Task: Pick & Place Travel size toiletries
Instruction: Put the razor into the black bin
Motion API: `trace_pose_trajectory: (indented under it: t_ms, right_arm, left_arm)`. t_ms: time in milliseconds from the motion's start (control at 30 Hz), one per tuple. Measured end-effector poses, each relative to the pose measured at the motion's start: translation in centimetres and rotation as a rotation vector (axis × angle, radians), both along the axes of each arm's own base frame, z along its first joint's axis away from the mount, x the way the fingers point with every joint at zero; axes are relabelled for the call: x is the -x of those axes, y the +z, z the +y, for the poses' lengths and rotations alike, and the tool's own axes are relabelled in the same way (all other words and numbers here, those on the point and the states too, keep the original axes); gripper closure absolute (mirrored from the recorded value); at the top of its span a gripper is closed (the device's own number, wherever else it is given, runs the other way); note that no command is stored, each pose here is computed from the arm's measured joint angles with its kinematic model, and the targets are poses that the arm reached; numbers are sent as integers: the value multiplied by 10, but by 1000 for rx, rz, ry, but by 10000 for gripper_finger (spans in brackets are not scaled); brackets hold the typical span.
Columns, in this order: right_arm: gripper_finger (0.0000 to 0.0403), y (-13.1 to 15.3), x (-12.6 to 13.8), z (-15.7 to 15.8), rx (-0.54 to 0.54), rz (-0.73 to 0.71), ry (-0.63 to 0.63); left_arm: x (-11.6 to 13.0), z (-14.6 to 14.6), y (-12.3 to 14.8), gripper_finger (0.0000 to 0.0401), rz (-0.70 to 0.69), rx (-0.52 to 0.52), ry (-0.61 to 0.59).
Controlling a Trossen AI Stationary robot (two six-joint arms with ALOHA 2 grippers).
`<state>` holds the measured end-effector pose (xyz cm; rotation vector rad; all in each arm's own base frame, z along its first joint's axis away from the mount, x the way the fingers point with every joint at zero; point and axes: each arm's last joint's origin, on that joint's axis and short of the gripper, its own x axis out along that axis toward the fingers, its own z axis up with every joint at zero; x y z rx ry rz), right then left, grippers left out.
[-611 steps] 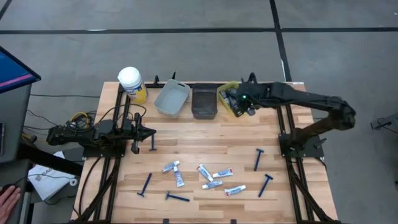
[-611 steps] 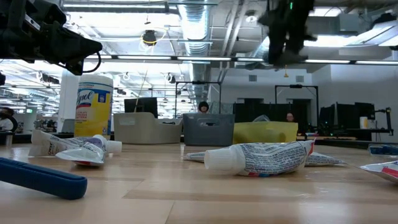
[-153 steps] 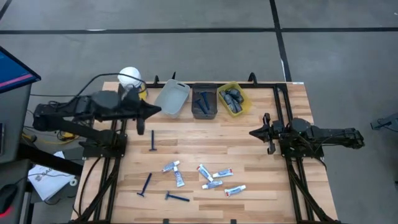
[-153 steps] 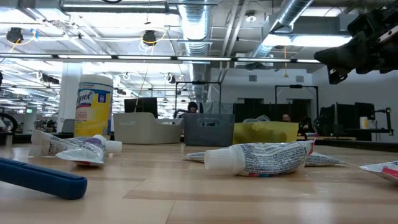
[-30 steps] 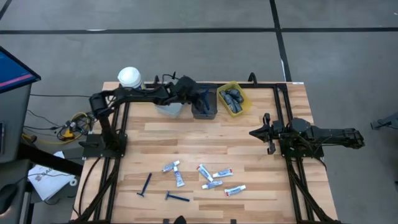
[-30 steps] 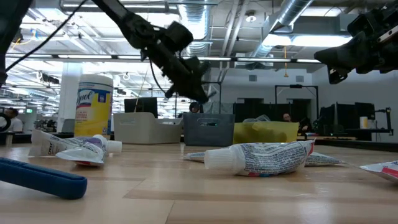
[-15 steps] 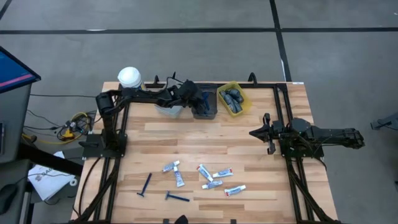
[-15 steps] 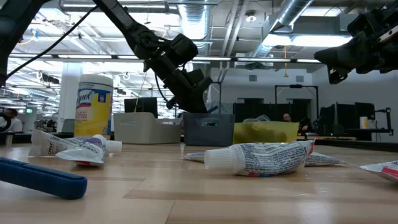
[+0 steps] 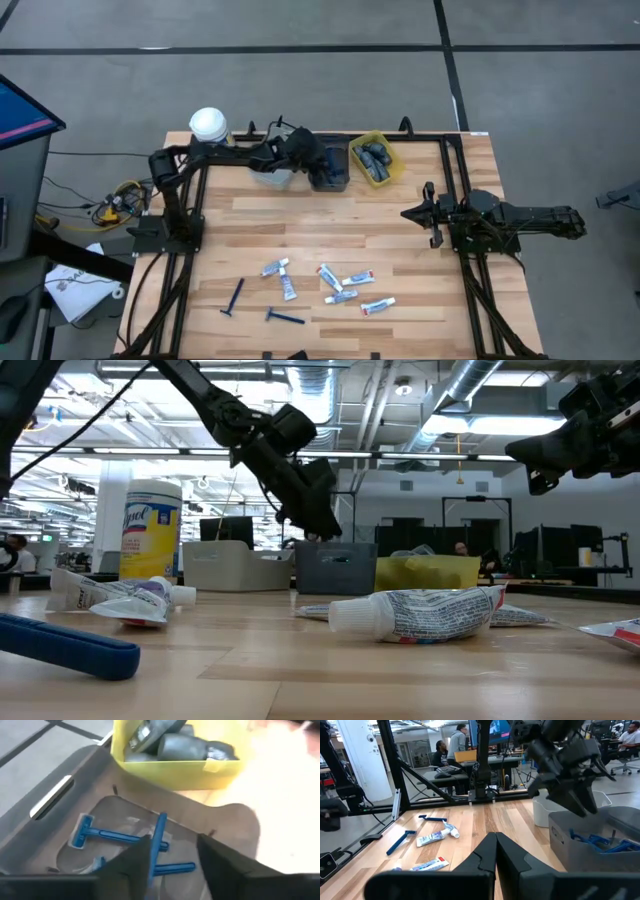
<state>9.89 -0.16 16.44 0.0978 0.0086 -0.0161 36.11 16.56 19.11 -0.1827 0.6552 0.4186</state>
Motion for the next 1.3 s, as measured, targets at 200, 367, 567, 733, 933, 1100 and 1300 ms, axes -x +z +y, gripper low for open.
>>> trace_pose_trajectory:
  t_ms: [200, 367, 567, 733, 933, 1100, 1300]
  right_arm:
    - [403, 0, 0, 0, 0, 0, 0]
    - [403, 0, 0, 0, 0, 0, 0]
    - [403, 0, 0, 0, 0, 0, 0]
    - [403, 0, 0, 0, 0, 0, 0]
    - [403, 0, 0, 0, 0, 0, 0]
    - [403, 0, 0, 0, 0, 0, 0]
    - [403, 0, 0, 0, 0, 0, 0]
  left_arm:
    - [22, -31, 54, 137, 1, -5, -54]
    - [72, -84, 103, 124, 131, 14, -23]
    - [134, -150, 132, 148, 189, 170, 158]
    - [165, -193, 127, 166, 184, 349, 258]
    - [187, -245, 87, 184, 321, 555, 295]
    - [198, -281, 55, 192, 506, 574, 246]
    - [180, -314, 23, 197, 599, 588, 209]
